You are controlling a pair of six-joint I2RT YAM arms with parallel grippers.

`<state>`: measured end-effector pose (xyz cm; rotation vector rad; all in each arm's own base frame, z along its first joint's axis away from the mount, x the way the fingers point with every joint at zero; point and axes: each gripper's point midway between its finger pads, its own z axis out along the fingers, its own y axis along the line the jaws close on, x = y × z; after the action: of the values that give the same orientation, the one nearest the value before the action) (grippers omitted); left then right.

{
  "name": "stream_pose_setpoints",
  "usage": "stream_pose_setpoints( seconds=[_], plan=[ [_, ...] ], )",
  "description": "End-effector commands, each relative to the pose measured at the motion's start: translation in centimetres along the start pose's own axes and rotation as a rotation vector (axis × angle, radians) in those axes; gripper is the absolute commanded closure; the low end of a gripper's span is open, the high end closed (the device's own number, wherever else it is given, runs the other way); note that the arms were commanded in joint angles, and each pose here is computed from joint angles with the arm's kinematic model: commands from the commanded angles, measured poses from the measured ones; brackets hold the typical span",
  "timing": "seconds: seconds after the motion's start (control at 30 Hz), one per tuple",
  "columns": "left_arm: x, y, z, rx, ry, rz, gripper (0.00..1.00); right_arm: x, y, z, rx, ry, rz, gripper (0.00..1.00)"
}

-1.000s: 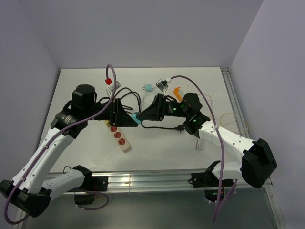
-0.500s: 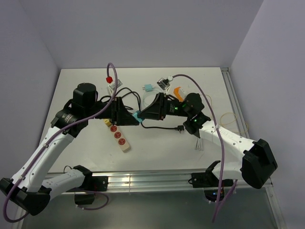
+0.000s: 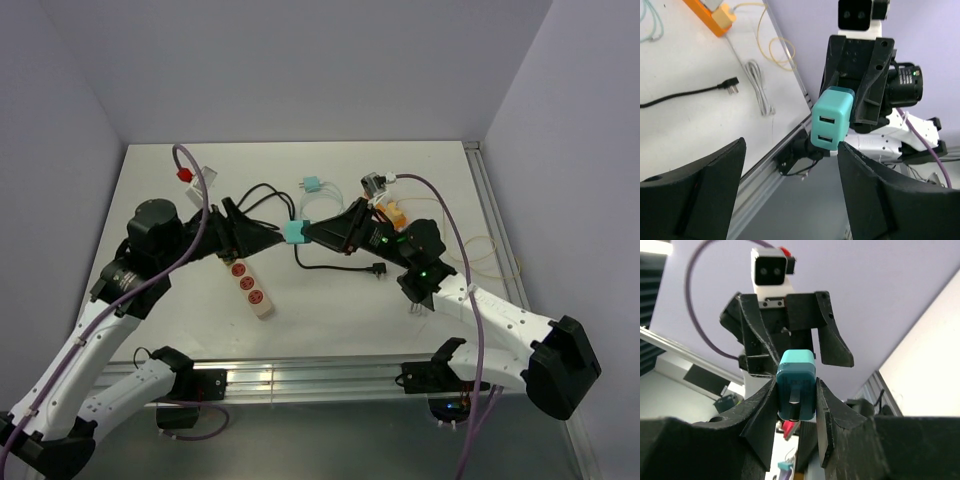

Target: Insert the plug

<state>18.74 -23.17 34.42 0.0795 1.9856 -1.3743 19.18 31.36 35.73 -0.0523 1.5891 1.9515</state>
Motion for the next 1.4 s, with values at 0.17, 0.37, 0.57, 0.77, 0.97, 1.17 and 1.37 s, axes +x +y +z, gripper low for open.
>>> stream_pose_setpoints(
  seconds=[0.17, 0.37, 0.57, 0.77, 0.97, 1.17, 1.37],
  plan=[
    [-2.4, -1.1, -0.3, 0.032, -0.133, -0.010, 0.23, -1.6, 3.0, 0.1, -0.098, -0.097, -0.007, 1.00],
    [-2.6, -2.8, -0.2, 0.127, -0.139, -0.031, 0.33, -1.4, 2.9, 1.0, -0.139, -0.100, 0.041, 1.00],
    [-2.8, -3.5, -0.7, 0.157, -0.156, -0.021, 0.39, -1.0, 2.0, 1.8, -0.128, -0.090, 0.068, 1.00],
    [-2.8, -3.7, -0.4, 0.176, -0.144, -0.034, 0.52, -0.7, 1.9, 2.4, -0.150, -0.074, 0.097, 1.00],
    [-2.4, -3.5, -0.1, 0.170, -0.119, -0.037, 0.50, -0.6, 2.2, 2.8, -0.162, -0.071, 0.094, 1.00],
    [-2.3, -3.5, -0.2, 0.171, -0.115, -0.033, 0.47, -0.5, 2.4, 2.9, -0.173, -0.062, 0.102, 1.00],
    [-2.1, -3.9, -0.1, 0.194, -0.100, -0.039, 0.50, -0.5, 2.5, 3.1, -0.185, -0.060, 0.111, 1.00]
  ],
)
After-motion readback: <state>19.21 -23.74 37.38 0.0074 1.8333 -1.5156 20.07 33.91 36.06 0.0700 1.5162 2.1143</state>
